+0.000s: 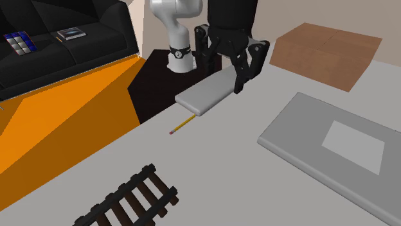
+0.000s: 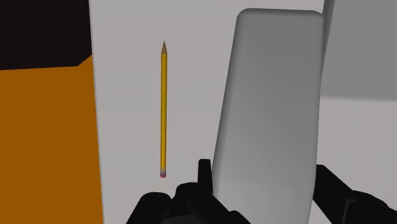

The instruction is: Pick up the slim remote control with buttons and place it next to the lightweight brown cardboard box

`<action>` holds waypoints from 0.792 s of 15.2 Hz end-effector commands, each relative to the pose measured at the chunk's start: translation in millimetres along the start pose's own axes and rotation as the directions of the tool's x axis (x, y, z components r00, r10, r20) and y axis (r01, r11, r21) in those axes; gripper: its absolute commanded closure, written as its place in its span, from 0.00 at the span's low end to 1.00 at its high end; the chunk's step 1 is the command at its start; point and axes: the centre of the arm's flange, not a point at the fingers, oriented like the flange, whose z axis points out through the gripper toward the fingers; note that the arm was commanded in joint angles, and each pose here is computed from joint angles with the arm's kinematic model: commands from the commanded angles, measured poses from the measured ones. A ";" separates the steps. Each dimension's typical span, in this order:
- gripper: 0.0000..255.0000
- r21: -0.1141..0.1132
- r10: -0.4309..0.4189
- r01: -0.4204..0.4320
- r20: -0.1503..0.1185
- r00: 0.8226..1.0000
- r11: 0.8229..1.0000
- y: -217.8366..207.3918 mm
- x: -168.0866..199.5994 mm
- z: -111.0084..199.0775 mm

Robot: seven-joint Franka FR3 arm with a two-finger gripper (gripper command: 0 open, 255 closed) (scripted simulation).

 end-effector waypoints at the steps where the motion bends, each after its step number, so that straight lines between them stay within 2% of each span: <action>1: 1.00 0.000 0.000 0.000 0.000 1.000 1.000 0.3 0.3 -10.8; 3: 1.00 0.000 0.000 0.000 0.000 1.000 1.000 0.3 0.4 -20.6; 12: 1.00 0.000 0.000 0.000 0.000 1.000 1.000 43.6 -110.2 -22.3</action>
